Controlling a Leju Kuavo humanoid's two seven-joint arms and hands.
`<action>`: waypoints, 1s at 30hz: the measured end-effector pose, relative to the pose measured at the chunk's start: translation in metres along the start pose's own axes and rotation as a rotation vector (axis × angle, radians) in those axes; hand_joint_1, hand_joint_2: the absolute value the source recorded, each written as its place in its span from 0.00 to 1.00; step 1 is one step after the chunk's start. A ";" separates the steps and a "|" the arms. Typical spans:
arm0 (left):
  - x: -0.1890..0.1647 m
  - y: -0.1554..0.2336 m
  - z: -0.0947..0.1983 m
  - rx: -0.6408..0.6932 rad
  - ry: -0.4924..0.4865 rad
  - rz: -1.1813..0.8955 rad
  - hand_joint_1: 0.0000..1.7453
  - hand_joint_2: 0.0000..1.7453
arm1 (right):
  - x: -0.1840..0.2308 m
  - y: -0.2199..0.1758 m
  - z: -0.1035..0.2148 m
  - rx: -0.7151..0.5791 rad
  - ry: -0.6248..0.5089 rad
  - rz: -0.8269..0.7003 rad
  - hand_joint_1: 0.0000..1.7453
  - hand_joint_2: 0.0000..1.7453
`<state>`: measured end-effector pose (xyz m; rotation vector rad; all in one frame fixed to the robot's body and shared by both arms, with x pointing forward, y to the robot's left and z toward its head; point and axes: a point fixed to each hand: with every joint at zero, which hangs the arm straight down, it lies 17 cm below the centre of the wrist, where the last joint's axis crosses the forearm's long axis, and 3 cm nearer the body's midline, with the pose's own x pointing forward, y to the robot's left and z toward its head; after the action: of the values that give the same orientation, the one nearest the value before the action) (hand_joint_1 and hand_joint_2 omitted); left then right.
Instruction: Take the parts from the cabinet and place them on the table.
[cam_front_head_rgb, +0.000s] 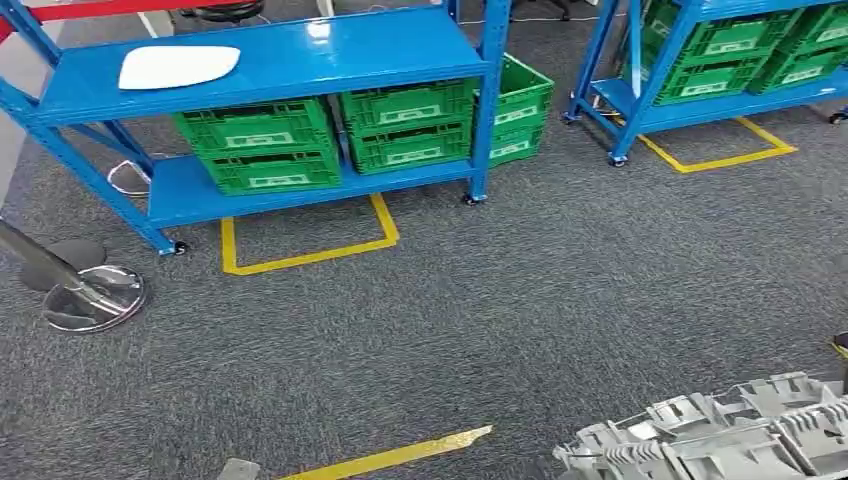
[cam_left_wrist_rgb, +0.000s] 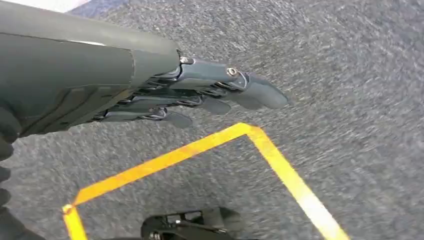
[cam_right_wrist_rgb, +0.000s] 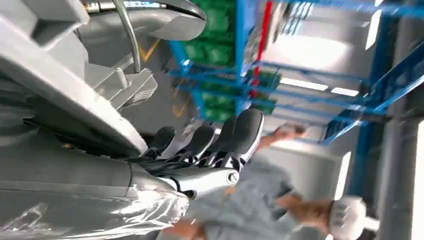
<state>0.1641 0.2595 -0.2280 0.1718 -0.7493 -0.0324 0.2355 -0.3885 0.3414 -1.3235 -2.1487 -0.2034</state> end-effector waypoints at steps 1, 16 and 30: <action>-0.002 0.000 0.001 0.002 0.003 0.001 0.00 1.00 | -0.004 -0.004 0.001 -0.004 0.009 0.016 0.46 1.00; -0.007 0.000 0.006 0.008 0.011 0.011 0.00 1.00 | -0.039 -0.040 0.015 -0.030 0.124 0.155 0.46 1.00; -0.003 -0.001 0.007 0.011 0.008 0.019 0.00 1.00 | -0.047 -0.066 0.015 -0.097 0.146 0.202 0.46 1.00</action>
<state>0.1573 0.2582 -0.2256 0.1748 -0.7433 -0.0096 0.1885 -0.4502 0.3148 -1.5218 -1.8911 -0.3147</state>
